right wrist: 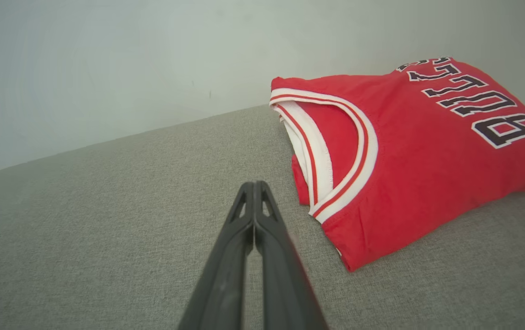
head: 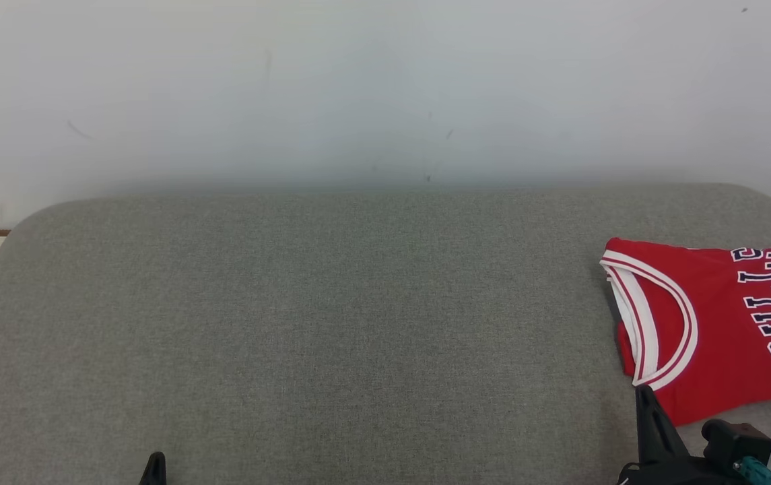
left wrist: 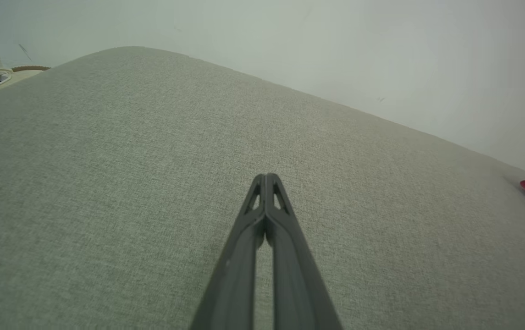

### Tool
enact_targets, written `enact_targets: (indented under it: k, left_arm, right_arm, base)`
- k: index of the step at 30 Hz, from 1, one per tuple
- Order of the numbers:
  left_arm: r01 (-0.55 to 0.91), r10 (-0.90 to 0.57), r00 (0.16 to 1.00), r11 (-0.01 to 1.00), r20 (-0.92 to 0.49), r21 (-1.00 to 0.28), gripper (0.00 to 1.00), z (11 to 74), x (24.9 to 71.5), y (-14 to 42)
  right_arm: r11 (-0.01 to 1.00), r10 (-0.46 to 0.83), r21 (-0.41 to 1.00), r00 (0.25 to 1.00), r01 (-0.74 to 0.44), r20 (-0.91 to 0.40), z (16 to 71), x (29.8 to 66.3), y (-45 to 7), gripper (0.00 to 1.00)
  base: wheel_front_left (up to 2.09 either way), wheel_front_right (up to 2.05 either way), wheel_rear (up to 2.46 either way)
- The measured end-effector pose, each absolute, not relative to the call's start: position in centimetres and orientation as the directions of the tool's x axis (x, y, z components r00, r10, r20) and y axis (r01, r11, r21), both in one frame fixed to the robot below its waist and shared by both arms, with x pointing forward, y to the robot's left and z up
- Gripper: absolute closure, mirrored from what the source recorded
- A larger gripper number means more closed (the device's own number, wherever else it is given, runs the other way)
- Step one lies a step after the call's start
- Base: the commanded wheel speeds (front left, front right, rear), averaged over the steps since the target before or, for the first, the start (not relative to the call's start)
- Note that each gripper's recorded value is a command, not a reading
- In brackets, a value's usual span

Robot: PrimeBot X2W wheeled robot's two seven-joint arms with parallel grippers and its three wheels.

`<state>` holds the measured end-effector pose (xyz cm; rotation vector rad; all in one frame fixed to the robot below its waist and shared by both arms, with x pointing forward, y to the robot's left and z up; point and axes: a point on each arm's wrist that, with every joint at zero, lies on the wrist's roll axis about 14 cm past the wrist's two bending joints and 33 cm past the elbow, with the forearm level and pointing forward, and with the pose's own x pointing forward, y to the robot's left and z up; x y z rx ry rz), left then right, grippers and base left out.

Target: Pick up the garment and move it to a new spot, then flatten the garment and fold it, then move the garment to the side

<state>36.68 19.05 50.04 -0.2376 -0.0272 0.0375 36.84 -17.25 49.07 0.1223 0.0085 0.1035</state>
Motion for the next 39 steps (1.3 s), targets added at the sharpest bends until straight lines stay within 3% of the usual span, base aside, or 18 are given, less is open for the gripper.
enact_targets:
  k: [17,39]
  left_arm:
    - [-0.083,0.072,0.997,0.853,-0.042,-0.515,1.00,49.3,36.9,20.1]
    - [-0.112,0.067,0.994,0.647,-0.089,-0.754,1.00,48.9,37.3,20.9]
  right_arm:
    - [0.902,0.048,0.428,0.999,-0.045,0.004,49.6,37.2,-17.8,1.00]
    - [0.706,0.010,0.708,1.000,-0.001,-0.008,49.8,37.6,-18.1,1.00]
  base:
    - [0.00,0.00,0.00]
    - [0.00,0.00,0.00]
